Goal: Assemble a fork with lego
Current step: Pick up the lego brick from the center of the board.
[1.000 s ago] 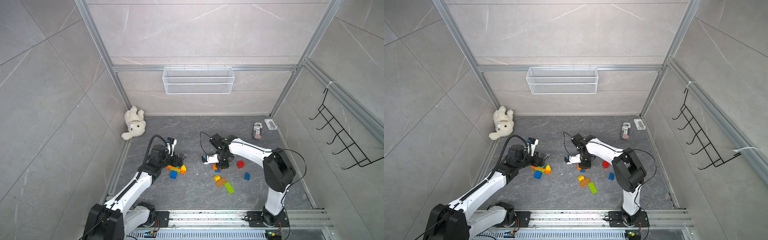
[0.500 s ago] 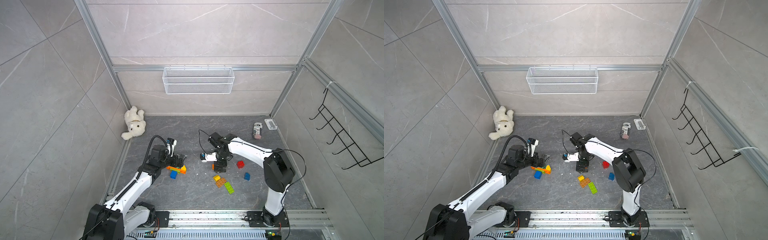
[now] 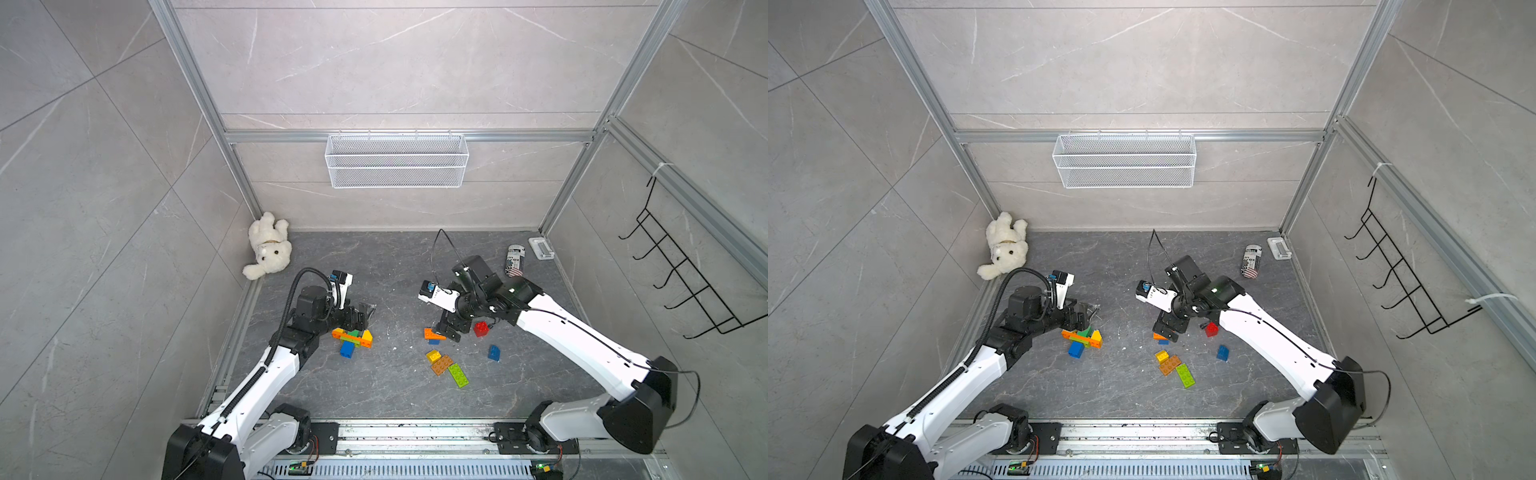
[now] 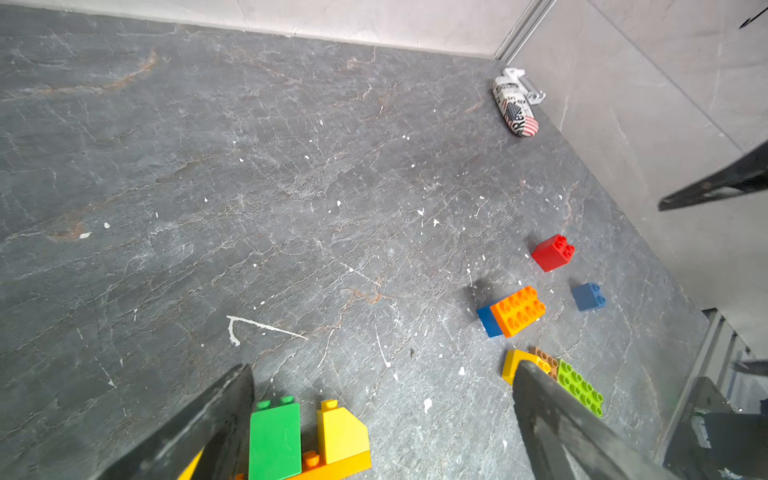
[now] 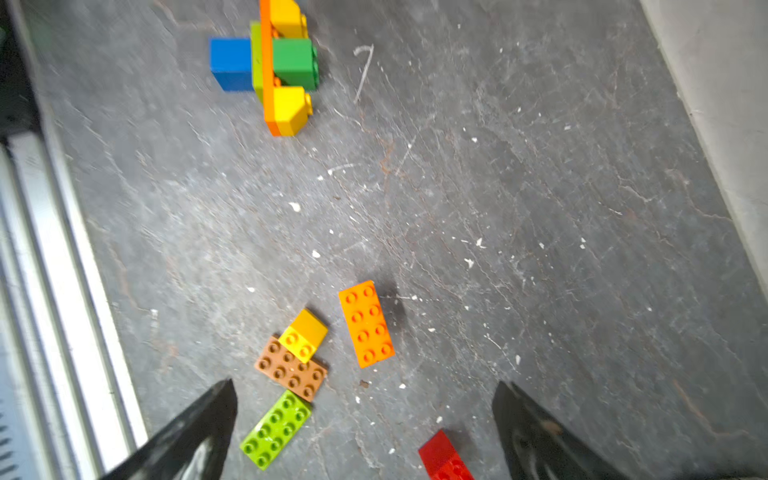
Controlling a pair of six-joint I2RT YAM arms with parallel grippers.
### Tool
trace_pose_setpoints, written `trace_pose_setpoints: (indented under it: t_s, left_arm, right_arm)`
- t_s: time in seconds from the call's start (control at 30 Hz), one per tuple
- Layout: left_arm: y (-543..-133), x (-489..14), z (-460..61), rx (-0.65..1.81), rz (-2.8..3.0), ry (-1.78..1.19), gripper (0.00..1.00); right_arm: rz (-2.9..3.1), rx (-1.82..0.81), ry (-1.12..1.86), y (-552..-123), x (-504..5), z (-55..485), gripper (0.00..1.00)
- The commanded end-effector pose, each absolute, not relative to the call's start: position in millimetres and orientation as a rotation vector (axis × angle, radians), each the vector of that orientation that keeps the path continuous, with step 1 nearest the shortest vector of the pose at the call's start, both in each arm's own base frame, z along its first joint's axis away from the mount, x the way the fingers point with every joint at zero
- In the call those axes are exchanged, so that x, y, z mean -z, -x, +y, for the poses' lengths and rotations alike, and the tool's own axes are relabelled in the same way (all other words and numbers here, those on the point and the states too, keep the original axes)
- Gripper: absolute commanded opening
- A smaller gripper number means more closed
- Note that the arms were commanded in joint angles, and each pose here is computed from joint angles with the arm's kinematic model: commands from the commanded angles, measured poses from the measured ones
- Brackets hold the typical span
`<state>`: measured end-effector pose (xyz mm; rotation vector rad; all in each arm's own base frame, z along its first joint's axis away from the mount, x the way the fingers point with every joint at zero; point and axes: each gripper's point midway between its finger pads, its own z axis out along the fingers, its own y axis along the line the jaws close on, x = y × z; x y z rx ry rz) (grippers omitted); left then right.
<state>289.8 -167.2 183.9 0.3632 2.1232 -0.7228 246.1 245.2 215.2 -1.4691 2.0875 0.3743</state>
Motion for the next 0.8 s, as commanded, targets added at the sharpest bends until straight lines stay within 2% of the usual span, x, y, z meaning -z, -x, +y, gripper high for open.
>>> trace_pose_setpoints:
  t_s: [0.0,0.23,0.47,0.53,0.7,0.77]
  left_arm:
    - [-285,-187,-172,0.758,2.141,-0.331,0.97]
    - [-265,-174,-199,0.732,2.199,-0.352,0.93]
    - [-251,-155,-216,0.720,2.247,-0.325,0.90]
    - [-249,-151,-218,0.716,2.252,-0.311,0.90]
    - [-245,-147,-218,0.700,2.258,-0.305,0.90]
    - [-245,-146,-217,0.694,2.264,-0.305,0.90]
  right_arm:
    - [2.219,-0.617,1.348,-217,-223,250,0.99]
    - [2.649,-0.493,1.064,-207,-168,215,0.99]
    - [2.597,-0.545,0.810,-198,-161,202,1.00]
    - [2.635,-0.458,0.769,-199,-151,190,0.96]
    - [2.729,-0.304,0.684,-206,-134,174,0.95]
    - [2.781,-0.294,0.652,-204,-125,174,0.79]
